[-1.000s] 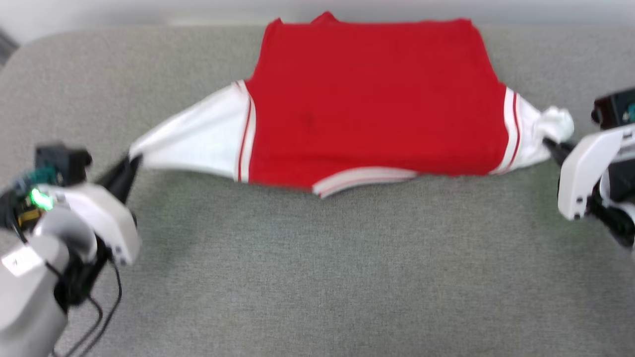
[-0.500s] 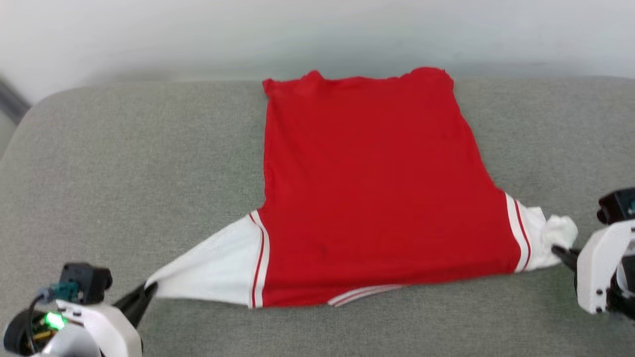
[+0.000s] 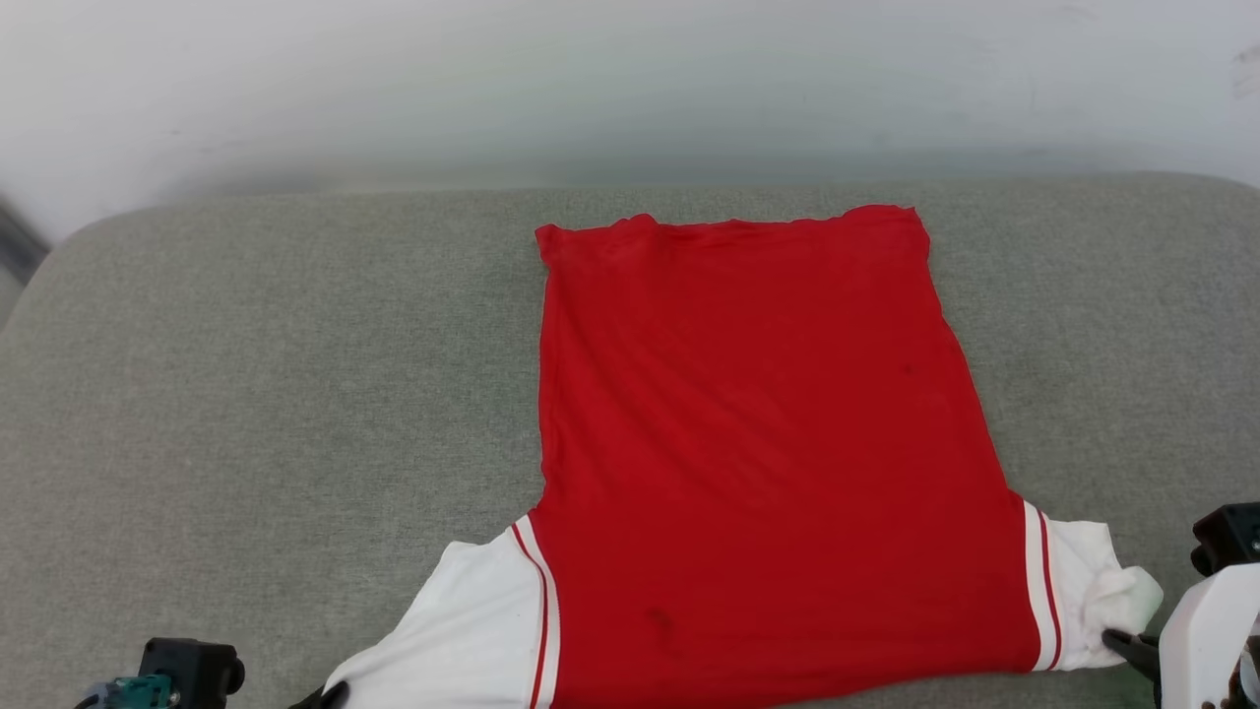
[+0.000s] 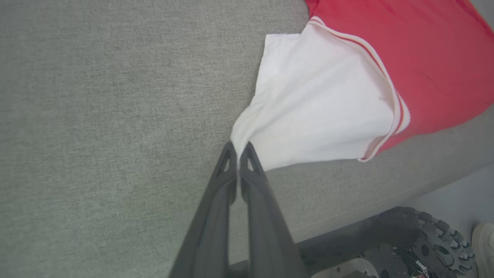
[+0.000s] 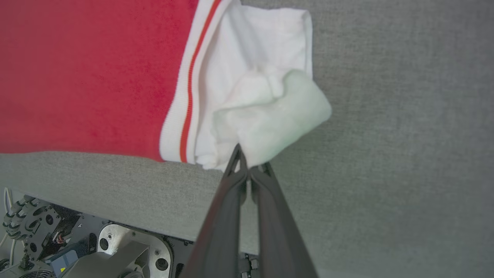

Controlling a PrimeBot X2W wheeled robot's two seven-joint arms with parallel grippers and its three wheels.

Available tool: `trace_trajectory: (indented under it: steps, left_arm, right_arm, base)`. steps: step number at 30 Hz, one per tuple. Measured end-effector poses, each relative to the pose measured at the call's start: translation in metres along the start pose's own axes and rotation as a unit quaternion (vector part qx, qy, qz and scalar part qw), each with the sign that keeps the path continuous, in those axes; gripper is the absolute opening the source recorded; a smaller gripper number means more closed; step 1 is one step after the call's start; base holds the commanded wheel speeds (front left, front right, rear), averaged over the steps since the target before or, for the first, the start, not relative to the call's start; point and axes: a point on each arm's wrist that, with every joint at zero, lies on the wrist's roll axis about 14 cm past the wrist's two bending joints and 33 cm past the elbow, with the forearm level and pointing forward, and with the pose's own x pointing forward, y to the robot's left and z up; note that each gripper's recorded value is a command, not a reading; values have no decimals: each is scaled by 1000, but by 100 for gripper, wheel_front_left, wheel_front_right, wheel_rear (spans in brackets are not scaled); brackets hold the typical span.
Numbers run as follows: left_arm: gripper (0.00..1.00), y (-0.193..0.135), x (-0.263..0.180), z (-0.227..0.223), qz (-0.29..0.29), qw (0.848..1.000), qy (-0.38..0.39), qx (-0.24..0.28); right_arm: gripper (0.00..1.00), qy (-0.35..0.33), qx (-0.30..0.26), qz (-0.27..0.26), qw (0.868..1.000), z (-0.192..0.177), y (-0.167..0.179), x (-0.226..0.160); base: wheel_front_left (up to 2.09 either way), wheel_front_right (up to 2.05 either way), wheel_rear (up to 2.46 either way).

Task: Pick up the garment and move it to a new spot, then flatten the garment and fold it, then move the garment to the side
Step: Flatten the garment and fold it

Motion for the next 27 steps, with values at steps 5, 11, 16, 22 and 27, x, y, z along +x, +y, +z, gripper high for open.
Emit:
trace_trajectory:
  steps: [5,11,16,22,27]
  left_arm:
    - [0,-7,2,-1,-10,1000,1,-7]
    - [0,-23,3,5,-37,999,2,-31]
    - [0,-30,3,9,-49,998,5,-29]
    - [0,-41,8,12,-64,997,10,-30]
    - [0,-45,15,12,-65,997,11,-40]
  right_arm:
    - [100,-23,4,-4,1000,14,1,-3]
    - [100,-76,-18,16,997,73,17,-7]
    - [100,-125,-41,17,991,139,23,-3]
    - [100,-177,-69,-10,982,221,22,24]
    - [100,-188,-70,-33,979,267,21,65]
  base:
    - [0,0,0]
    - [0,0,0]
    - [0,0,0]
    - [0,0,0]
    - [0,0,0]
